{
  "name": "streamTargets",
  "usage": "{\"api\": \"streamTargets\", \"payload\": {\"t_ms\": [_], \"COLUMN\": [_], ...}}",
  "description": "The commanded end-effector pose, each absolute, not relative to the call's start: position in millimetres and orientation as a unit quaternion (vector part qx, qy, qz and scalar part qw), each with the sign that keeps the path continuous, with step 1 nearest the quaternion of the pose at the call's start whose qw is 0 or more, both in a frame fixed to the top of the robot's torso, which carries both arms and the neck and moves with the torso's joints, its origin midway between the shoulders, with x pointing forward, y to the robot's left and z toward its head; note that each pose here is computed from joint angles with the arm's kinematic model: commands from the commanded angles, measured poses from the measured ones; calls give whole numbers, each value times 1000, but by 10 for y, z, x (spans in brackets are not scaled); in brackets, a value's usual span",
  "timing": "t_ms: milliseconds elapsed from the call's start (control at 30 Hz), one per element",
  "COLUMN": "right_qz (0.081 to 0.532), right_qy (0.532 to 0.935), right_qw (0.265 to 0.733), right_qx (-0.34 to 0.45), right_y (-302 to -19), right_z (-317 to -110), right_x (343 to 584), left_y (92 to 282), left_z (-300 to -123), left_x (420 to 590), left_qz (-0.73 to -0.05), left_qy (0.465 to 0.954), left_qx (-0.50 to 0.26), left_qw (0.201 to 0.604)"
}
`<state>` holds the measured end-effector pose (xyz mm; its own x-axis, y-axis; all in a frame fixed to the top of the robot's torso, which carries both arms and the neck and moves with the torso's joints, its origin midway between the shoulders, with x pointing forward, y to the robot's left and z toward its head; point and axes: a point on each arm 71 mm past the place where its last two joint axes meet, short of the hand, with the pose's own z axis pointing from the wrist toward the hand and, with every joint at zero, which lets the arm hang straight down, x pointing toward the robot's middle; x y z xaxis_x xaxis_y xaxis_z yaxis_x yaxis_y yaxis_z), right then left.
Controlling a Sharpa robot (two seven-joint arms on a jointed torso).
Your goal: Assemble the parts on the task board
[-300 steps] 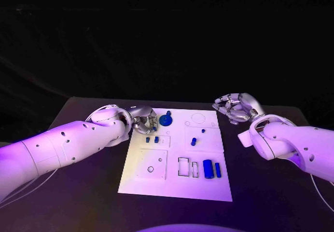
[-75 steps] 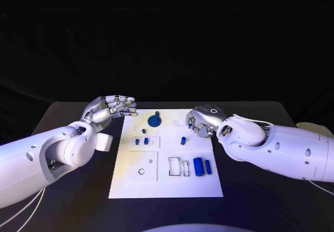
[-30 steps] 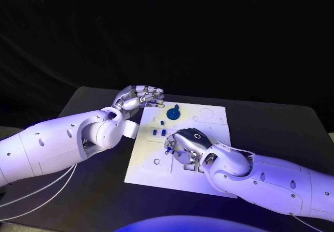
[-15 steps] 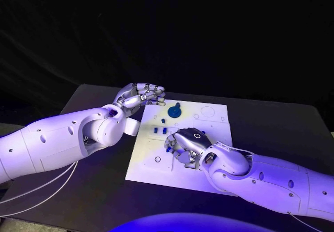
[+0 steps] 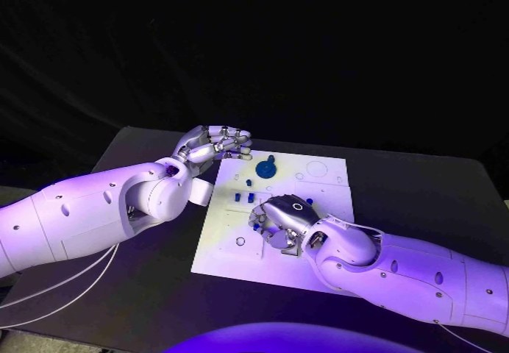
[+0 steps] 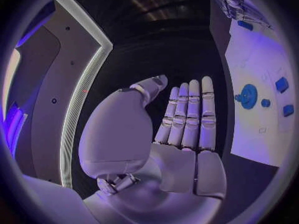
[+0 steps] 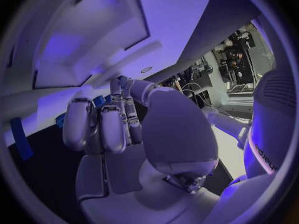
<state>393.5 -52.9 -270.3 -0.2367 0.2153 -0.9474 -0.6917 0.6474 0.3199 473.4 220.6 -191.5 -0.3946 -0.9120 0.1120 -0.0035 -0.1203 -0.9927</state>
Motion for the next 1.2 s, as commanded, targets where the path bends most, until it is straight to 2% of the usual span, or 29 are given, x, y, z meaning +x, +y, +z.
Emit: {"api": "streamTargets", "payload": {"t_ms": [33, 333, 700, 1033, 1200], "right_qz": [373, 376, 384, 386, 364], "right_qy": [702, 701, 680, 670, 691], "right_qw": [575, 575, 606, 620, 612], "right_qx": [-195, -192, -151, -129, -119], "right_y": [-503, -504, -655, -888, -1127], "right_z": [-2756, -2755, -2665, -2400, -2219], "right_x": [3905, 3900, 3927, 3959, 4081], "left_y": [2193, 2194, 2209, 2225, 2229], "left_z": [-1905, -1907, -1911, -1916, -1919], "left_x": [4732, 4734, 4735, 4739, 4741], "left_qz": [-627, -627, -625, -624, -624], "left_qy": [554, 555, 556, 557, 557], "left_qx": [-410, -411, -411, -412, -412], "left_qw": [362, 362, 361, 361, 360]}}
